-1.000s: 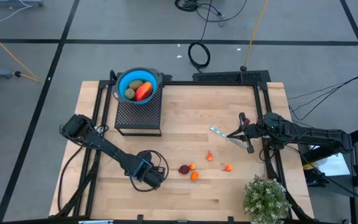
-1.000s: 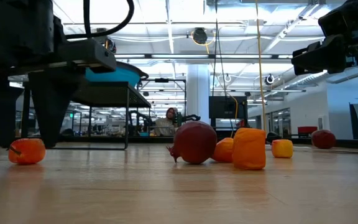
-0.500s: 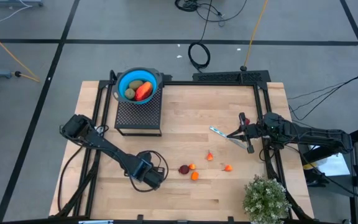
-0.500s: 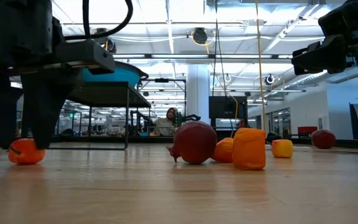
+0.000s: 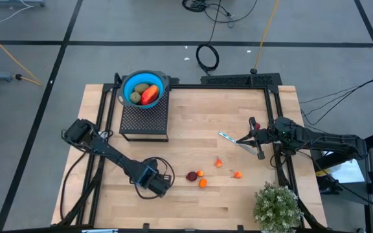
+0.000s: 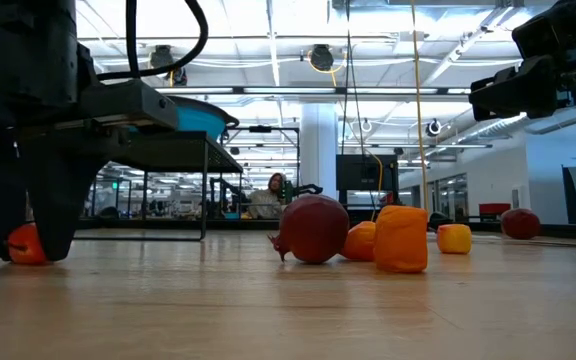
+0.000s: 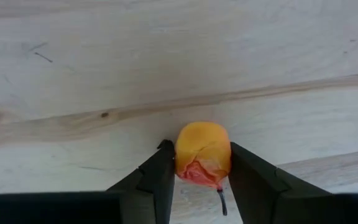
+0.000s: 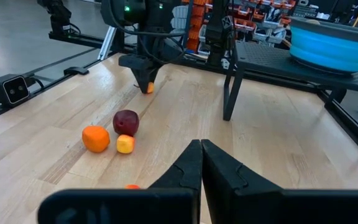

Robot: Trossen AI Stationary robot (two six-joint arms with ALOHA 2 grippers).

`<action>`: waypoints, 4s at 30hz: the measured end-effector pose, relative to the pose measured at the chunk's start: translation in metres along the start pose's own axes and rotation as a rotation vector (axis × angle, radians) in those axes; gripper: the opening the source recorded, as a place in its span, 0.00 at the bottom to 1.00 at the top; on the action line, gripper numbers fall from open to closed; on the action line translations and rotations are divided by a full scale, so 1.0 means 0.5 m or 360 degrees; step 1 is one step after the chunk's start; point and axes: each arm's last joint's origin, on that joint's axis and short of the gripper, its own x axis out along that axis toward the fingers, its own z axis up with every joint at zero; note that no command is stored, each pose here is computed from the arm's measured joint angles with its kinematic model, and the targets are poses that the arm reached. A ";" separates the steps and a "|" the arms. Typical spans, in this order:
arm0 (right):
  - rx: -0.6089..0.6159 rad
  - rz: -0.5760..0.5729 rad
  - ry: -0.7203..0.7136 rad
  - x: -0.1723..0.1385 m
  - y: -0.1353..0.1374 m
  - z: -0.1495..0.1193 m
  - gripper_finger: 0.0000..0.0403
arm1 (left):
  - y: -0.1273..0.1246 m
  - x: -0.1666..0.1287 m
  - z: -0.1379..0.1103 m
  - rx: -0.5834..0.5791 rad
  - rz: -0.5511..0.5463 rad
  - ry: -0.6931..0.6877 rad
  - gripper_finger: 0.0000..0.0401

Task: Pick & Place Fruit
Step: Put the yellow pear into the blue strainer bowl on the shelf

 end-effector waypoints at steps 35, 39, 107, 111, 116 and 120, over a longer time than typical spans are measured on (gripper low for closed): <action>0.0000 -0.0002 0.0000 0.000 0.000 0.000 0.00 | -0.042 -0.199 -0.092 0.2214 -0.1194 -0.0929 0.30; -0.0003 -0.0004 -0.0008 0.000 0.000 0.001 0.00 | -0.044 -0.238 -0.117 0.2446 -0.1476 -0.1072 0.30; -0.0004 -0.0005 -0.0012 0.000 0.000 0.002 0.00 | -0.035 -0.205 -0.083 0.1788 -0.1196 -0.0805 0.30; -0.0005 -0.0005 -0.0011 0.000 0.000 0.001 0.00 | -0.032 -0.186 -0.048 0.1631 -0.0971 -0.0816 0.30; -0.0004 -0.0005 -0.0011 0.000 0.000 0.001 0.00 | -0.033 -0.180 -0.018 0.1637 -0.0790 -0.0997 0.30; -0.0004 -0.0005 -0.0012 0.000 0.000 0.002 0.00 | -0.037 -0.183 -0.004 0.1745 -0.0667 -0.1210 0.30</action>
